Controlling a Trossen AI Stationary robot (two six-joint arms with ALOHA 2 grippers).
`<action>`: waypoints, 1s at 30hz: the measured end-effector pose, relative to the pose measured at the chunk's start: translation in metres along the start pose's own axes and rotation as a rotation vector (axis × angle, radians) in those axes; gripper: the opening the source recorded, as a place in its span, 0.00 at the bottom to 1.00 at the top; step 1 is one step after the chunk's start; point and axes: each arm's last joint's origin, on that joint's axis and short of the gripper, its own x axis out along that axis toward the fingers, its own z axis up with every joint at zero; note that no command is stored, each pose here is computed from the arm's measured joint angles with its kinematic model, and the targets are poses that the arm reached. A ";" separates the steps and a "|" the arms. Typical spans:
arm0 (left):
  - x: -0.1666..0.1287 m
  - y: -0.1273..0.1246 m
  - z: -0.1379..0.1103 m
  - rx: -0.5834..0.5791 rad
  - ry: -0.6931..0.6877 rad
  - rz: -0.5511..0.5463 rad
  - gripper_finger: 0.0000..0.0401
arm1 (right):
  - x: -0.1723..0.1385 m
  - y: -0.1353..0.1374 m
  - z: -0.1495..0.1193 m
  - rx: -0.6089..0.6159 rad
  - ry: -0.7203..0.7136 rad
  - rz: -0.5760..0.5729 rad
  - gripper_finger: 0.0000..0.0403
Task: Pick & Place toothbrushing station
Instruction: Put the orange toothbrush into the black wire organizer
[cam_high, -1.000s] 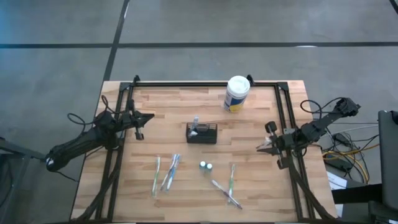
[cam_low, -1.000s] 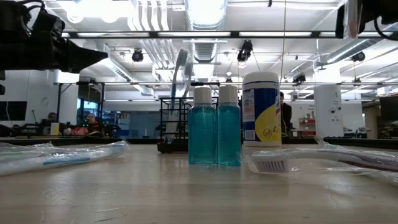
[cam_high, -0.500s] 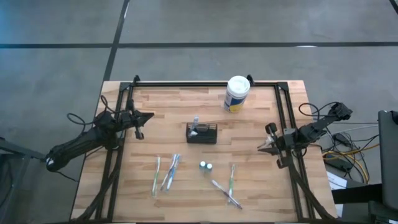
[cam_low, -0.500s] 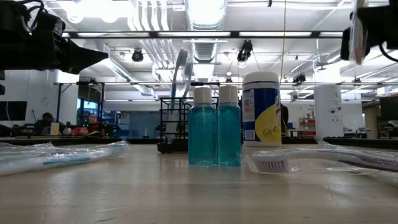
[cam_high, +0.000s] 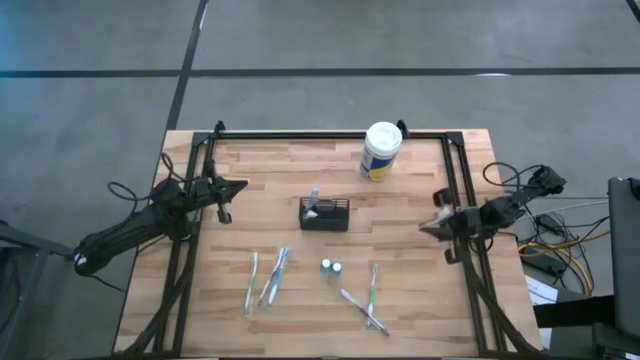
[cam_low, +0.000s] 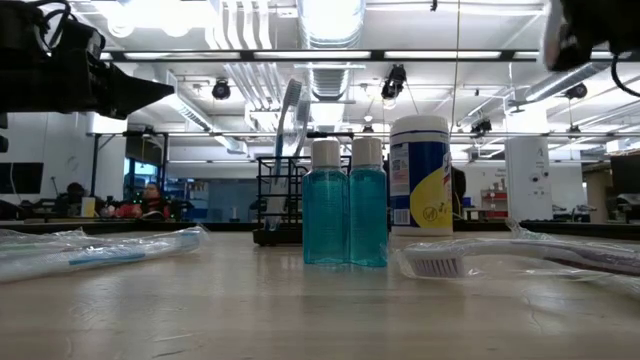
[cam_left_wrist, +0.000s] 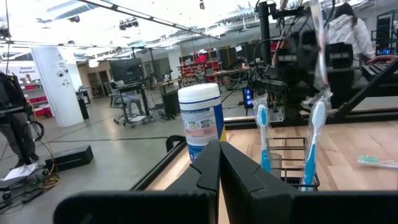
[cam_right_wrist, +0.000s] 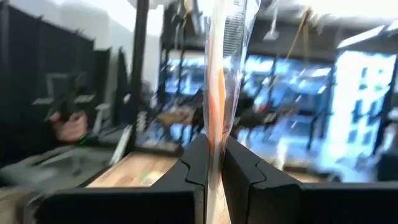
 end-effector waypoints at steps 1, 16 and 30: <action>0.000 0.000 0.000 -0.001 0.000 0.000 0.02 | 0.002 -0.002 0.007 -0.012 -0.009 -0.015 0.04; 0.000 0.000 0.000 -0.001 0.000 0.000 0.02 | 0.102 -0.040 0.090 -0.119 0.175 -0.127 0.04; 0.000 0.000 0.001 0.005 -0.014 0.002 0.02 | 0.179 -0.107 0.027 -0.024 0.242 -0.007 0.04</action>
